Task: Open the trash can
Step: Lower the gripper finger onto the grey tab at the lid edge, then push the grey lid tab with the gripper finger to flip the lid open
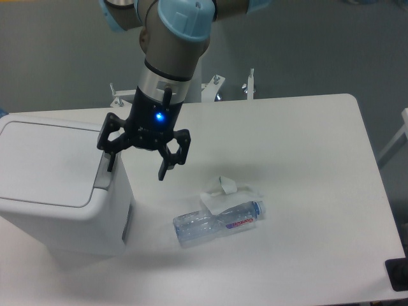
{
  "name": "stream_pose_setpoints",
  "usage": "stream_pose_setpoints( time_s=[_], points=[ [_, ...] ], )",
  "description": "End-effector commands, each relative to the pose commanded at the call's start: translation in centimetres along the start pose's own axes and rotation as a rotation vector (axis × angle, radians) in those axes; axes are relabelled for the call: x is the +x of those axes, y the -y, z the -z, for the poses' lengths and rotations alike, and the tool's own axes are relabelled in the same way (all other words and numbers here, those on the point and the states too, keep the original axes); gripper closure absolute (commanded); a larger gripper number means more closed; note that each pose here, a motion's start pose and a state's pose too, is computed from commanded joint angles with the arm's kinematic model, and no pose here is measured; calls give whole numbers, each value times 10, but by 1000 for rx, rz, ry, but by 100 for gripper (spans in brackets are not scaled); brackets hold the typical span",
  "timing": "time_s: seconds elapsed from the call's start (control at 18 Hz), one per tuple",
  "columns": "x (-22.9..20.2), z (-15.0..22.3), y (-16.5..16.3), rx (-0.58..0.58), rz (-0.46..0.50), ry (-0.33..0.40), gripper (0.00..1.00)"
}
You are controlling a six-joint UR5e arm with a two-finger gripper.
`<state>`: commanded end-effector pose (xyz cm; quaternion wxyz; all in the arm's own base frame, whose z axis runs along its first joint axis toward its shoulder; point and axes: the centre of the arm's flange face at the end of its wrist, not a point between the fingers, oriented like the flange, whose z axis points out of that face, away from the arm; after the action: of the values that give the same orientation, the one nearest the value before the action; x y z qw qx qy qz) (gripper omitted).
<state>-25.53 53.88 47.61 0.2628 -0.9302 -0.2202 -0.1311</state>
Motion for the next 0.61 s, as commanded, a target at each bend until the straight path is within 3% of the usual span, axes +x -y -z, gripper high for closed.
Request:
stream_pose_setpoints(
  time_s=[0.61],
  points=[
    [-4, -7, 0, -6, 4, 0, 0]
  ],
)
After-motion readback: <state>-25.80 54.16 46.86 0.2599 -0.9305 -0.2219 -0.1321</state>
